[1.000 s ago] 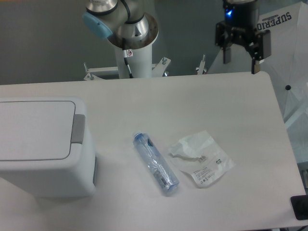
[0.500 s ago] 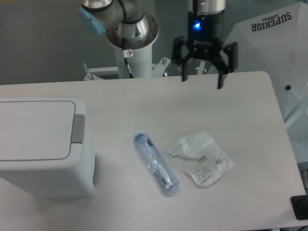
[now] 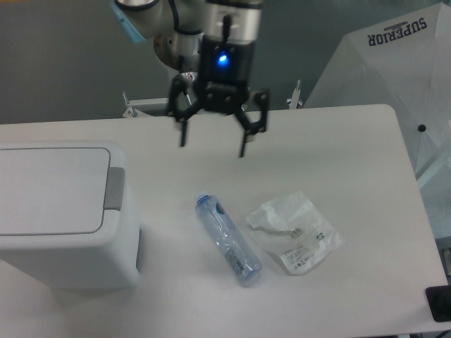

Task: Open the trash can
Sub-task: 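Move the open gripper across the table toward the white trash bin lid, then lower the gripper finger against the bin lid edge and push it open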

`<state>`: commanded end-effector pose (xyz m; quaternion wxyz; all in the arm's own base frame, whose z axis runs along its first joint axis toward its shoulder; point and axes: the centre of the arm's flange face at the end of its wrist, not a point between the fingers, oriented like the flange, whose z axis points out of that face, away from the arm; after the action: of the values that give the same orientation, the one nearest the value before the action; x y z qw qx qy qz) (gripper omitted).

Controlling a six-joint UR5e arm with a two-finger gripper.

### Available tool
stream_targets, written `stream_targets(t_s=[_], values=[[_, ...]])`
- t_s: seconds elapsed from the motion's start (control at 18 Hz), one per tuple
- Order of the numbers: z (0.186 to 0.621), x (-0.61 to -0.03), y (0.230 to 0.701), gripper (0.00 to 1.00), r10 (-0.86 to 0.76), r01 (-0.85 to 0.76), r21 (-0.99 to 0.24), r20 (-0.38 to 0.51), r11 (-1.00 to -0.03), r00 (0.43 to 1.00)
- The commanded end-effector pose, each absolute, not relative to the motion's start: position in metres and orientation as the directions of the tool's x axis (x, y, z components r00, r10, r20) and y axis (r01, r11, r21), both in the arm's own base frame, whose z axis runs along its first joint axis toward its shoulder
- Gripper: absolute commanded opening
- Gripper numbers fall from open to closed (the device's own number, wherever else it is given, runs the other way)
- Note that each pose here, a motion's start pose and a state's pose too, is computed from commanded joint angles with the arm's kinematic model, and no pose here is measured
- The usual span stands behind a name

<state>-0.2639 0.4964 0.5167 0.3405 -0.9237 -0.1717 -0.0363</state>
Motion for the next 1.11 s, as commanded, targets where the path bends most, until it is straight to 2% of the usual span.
stream_targets(t_s=[0.28, 1.11], values=[[0.497, -0.249, 0.523, 1.0, 0.33, 0.418, -0.59, 0.256, -0.691, 0.908], [0.472, -0.246, 0.533, 1.0, 0.326, 0.423, -0.554, 0.27, -0.717, 0.906]])
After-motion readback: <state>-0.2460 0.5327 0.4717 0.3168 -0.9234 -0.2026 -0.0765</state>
